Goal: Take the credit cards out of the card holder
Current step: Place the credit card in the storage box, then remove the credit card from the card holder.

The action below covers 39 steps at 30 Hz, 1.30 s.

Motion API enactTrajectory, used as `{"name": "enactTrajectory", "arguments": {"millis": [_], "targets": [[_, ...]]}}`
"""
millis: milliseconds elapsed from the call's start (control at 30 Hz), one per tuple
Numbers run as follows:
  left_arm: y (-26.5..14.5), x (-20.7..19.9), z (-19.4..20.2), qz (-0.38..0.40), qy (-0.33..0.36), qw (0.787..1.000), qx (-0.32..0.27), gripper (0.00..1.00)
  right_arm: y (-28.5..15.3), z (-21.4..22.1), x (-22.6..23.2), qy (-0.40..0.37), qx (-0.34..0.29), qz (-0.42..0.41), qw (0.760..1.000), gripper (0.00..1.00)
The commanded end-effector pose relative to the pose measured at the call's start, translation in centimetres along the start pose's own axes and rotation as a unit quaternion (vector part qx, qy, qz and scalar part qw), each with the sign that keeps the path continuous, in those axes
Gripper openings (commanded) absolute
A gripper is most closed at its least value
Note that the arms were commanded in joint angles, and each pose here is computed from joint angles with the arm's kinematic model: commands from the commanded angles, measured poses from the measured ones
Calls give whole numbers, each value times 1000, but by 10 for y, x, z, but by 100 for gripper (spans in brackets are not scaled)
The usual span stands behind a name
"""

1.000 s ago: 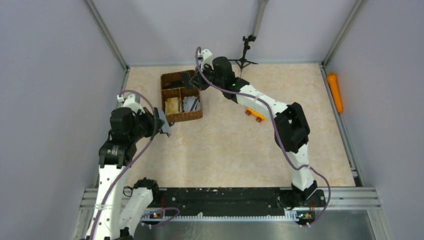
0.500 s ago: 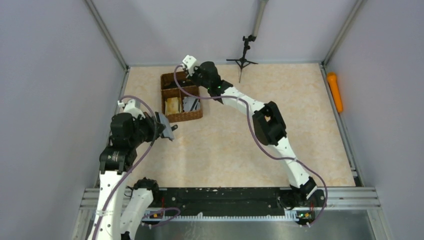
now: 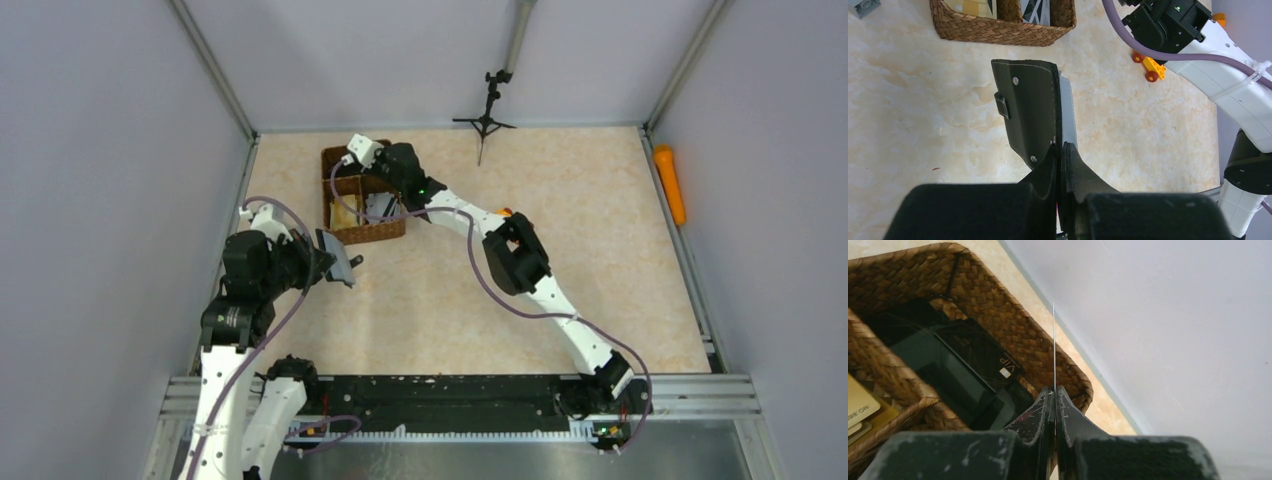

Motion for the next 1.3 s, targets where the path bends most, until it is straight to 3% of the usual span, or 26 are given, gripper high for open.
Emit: {"name": "enactTrajectory", "arguments": {"millis": [0, 67, 100, 467, 533, 633, 700, 800, 967, 1267], "targets": [[-1, -9, -5, 24, 5, 1000, -9, 0, 6, -33, -29, -14, -39, 66, 997, 10], [-1, -9, -4, 25, 7, 1000, -7, 0, 6, -36, -26, -2, -42, 61, 997, 32], [-1, -9, -4, 26, 8, 1000, -6, 0, 4, -40, -28, 1, -44, 58, 997, 38], [1, -18, 4, 60, 5, 998, 15, 0, -71, -105, -82, 101, -103, 50, 988, 47], [3, -22, 8, 78, 1, 997, 25, 0, -91, -108, -90, 131, -100, 53, 985, 56], [8, -29, 16, 109, -7, 993, 45, 0, -119, -106, -100, 192, -69, 56, 977, 82], [12, -35, 21, 136, -22, 989, 62, 0, -141, -104, -102, 223, -45, 46, 973, 86], [15, -49, 26, 185, -43, 978, 85, 0, -176, -95, -102, 294, -3, 50, 955, 88], [17, -61, 27, 234, -65, 966, 92, 0, -237, -81, -80, 426, 55, 23, 903, 89], [5, -91, 29, 333, -89, 934, 98, 0, -341, -74, -53, 569, 5, -14, 822, 90]]}}
Point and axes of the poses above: each gripper's point midway between its finger pads, its own y axis out along the fingers, its own x axis along the line the jaws close on, z = x × y, the point moved 1 cm from there along -y, back along the fingers, and after that the axes turned 14 degrees about -y, right-handed, at the moved point
